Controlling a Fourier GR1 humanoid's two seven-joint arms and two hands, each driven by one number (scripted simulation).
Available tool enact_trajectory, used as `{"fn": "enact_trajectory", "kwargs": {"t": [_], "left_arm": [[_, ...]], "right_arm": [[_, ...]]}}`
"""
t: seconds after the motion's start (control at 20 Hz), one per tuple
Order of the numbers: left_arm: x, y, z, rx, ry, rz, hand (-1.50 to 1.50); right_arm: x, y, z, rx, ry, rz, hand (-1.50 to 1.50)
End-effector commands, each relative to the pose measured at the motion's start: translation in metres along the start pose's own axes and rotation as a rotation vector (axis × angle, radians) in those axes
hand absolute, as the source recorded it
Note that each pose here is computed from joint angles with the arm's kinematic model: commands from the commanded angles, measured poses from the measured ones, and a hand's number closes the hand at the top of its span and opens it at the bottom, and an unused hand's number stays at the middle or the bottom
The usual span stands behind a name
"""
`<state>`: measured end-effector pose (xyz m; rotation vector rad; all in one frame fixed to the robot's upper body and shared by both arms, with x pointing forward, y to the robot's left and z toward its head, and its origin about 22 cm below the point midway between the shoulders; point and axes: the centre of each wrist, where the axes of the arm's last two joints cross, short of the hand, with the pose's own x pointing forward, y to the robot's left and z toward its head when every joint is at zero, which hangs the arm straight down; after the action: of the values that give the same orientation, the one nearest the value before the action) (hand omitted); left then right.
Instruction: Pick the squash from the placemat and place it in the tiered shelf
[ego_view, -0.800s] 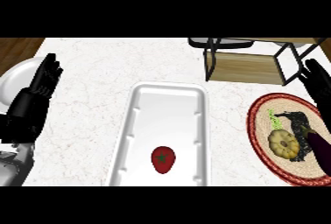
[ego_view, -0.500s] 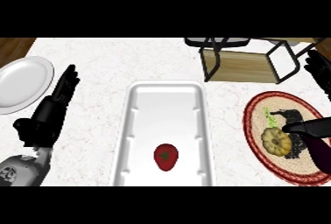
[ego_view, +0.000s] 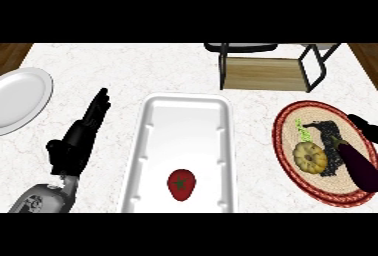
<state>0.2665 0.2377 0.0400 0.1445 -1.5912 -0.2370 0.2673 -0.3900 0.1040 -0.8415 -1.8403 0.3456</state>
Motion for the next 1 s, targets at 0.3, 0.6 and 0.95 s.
{"fn": "enact_trajectory", "kwargs": {"t": [0.3,0.6,0.95], "left_arm": [[-0.020,-0.014,-0.013,-0.037,0.008,0.018,0.00],[-0.007,-0.001,-0.019,-0.029,0.007,0.012,0.00],[-0.018,-0.013,-0.010,-0.018,0.021,0.008,0.00]], "right_arm": [[-0.015,-0.021,0.021,0.199,-0.102,-0.017,-1.50],[0.020,-0.026,0.039,0.348,-0.097,0.228,-1.50],[0.087,-0.021,0.043,0.487,-0.012,0.491,-1.50]]}}
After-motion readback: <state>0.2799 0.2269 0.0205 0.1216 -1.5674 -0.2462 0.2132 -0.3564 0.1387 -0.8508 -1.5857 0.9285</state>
